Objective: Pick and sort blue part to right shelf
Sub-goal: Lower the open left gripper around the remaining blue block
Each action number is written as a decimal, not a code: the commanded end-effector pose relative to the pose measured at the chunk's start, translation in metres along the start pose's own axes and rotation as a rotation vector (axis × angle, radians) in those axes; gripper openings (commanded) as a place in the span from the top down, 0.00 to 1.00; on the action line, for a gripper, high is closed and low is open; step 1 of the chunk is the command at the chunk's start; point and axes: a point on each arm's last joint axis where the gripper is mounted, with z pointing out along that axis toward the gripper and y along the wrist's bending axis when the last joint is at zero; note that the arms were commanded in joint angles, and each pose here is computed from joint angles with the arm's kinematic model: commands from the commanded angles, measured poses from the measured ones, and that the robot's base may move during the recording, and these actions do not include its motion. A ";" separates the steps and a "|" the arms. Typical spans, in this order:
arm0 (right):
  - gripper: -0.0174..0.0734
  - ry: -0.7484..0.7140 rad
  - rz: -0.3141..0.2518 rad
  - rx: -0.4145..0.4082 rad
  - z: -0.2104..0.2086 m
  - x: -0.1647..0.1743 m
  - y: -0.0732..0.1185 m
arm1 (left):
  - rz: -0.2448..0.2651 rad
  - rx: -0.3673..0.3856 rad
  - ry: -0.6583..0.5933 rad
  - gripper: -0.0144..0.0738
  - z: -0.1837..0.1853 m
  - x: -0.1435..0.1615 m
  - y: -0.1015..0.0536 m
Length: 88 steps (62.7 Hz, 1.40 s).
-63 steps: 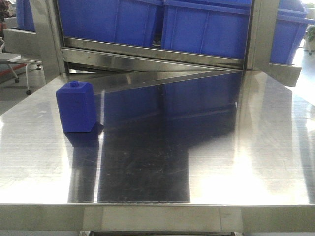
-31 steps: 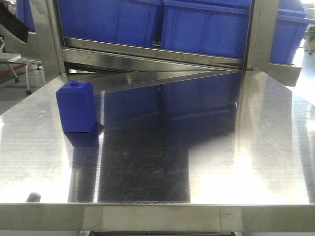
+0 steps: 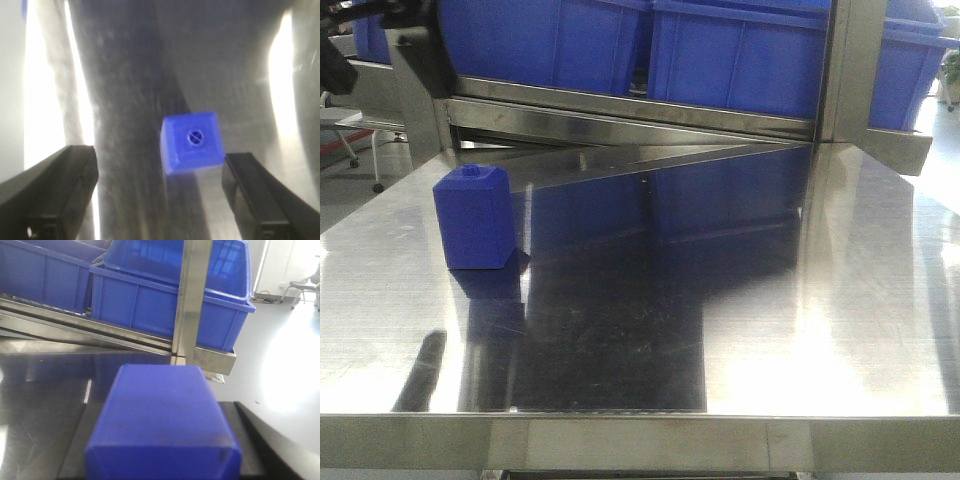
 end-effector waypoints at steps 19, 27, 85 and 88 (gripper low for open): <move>0.31 -0.122 -0.020 0.006 -0.002 -0.019 -0.001 | -0.112 0.014 0.187 0.17 0.015 -0.039 -0.026; 0.31 -0.122 -0.020 0.006 -0.002 -0.019 -0.001 | -0.134 -0.006 0.224 0.17 0.025 -0.047 -0.030; 0.31 -0.122 -0.020 0.006 -0.002 -0.019 -0.001 | -0.197 -0.112 0.385 0.17 0.065 -0.052 -0.031; 0.31 -0.122 -0.020 0.006 -0.002 -0.019 -0.001 | -0.198 -0.115 0.389 0.17 0.066 -0.051 -0.030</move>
